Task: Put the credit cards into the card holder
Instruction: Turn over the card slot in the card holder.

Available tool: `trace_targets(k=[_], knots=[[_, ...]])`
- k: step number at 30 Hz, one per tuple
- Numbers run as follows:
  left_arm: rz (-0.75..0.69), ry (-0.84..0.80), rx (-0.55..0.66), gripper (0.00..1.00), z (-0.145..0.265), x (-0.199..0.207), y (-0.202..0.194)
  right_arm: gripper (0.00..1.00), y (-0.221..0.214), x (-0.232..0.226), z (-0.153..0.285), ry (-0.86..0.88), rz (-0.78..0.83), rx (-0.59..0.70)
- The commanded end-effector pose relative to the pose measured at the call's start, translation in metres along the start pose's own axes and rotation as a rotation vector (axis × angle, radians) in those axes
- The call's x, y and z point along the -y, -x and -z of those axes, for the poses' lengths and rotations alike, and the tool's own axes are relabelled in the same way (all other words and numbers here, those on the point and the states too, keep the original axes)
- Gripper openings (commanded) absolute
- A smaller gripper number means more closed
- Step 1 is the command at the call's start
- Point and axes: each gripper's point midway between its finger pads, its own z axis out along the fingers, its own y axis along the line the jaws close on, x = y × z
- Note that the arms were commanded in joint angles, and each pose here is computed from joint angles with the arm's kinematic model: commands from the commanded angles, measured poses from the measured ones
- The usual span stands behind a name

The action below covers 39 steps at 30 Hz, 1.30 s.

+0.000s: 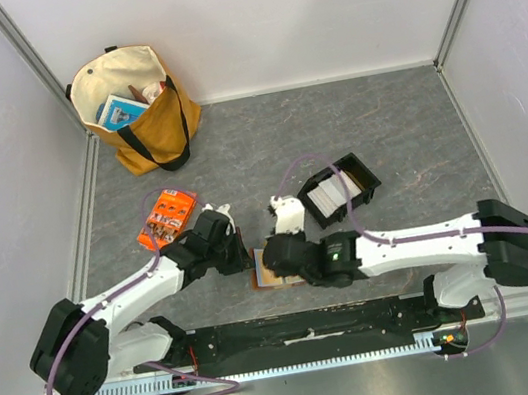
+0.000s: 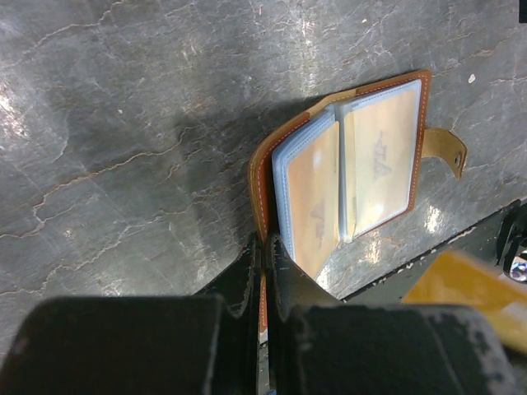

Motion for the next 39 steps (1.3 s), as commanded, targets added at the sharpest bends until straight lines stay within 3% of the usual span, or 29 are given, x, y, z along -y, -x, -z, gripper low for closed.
trace_targets(k=[1, 7, 39], knots=[[0.043, -0.042, 0.015, 0.02, 0.006, 0.009, 0.000, 0.00, 0.027, -0.030, -0.004, -0.037, -0.100, 0.212], [0.065, -0.038, 0.024, 0.02, 0.007, 0.005, -0.003, 0.00, 0.023, -0.041, -0.009, -0.007, -0.138, 0.240], [0.069, -0.043, 0.026, 0.02, 0.009, 0.006, -0.003, 0.00, -0.001, -0.039, -0.037, -0.082, -0.025, 0.202]])
